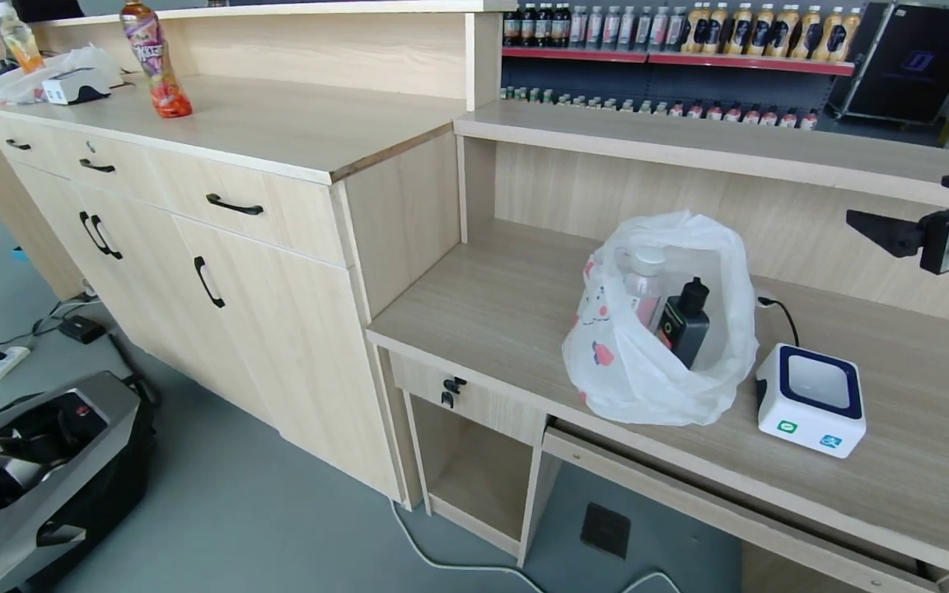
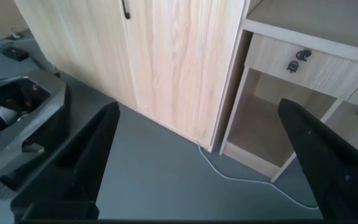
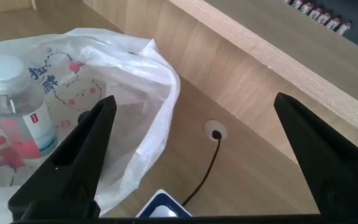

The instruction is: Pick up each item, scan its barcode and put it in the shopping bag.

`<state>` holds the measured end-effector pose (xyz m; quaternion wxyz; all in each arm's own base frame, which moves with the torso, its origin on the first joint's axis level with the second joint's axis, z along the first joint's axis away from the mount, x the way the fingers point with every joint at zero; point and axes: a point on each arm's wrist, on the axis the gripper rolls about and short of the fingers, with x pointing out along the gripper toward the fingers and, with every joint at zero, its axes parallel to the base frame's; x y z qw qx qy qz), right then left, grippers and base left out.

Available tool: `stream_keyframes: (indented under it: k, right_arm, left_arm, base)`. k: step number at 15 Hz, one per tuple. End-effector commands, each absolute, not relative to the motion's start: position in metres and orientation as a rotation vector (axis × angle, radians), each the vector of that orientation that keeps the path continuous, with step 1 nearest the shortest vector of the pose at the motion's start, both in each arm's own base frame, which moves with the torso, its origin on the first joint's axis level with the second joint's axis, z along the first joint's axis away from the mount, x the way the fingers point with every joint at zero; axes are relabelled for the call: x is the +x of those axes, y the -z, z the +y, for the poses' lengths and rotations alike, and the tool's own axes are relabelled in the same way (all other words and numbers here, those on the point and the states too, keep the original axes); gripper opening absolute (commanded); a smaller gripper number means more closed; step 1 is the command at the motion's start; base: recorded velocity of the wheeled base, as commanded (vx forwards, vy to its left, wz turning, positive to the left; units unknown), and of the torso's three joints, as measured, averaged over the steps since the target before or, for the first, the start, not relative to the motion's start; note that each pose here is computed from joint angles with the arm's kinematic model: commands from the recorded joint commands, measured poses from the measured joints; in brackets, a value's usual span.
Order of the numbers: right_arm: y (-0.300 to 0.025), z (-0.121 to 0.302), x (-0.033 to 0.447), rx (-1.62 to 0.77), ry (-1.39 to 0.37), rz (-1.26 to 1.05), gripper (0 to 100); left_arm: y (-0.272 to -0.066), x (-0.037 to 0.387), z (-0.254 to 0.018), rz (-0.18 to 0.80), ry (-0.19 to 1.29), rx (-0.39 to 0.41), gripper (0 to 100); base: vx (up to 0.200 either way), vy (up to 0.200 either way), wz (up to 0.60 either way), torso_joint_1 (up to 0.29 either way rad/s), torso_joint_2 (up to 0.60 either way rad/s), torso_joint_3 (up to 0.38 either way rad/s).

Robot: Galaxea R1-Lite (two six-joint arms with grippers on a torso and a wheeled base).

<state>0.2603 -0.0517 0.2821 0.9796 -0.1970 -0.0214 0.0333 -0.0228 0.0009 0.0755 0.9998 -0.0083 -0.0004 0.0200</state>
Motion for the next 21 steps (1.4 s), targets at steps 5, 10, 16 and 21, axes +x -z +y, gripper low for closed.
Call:
stream_keyframes:
  k: [5, 10, 16, 21]
  right_arm:
    - [-0.353, -0.057, 0.198, -0.298, 0.256, 0.127, 100]
    - [-0.293, -0.052, 0.118, -0.159, 0.446, 0.295, 100]
    - [-0.206, -0.028, 0.056, -0.163, 0.459, 0.202, 100]
    - [-0.130, -0.009, 0.022, -0.188, 0.354, 0.139, 100]
  left_arm:
    - [-0.075, -0.023, 0.001, 0.000, -0.040, -0.017, 100]
    - [-0.075, -0.023, 0.001, 0.000, -0.041, -0.017, 100]
    - [-0.075, -0.023, 0.001, 0.000, -0.041, -0.017, 100]
    - [-0.075, -0.023, 0.001, 0.000, -0.041, -0.017, 100]
  base:
    - [0.000, 0.000, -0.60, 0.002, 0.00, 0.001]
    - [0.000, 0.000, -0.12, 0.001, 0.00, 0.000]
    - [0.000, 0.000, 0.00, 0.000, 0.00, 0.000]
    - [0.000, 0.000, 0.00, 0.000, 0.00, 0.000]
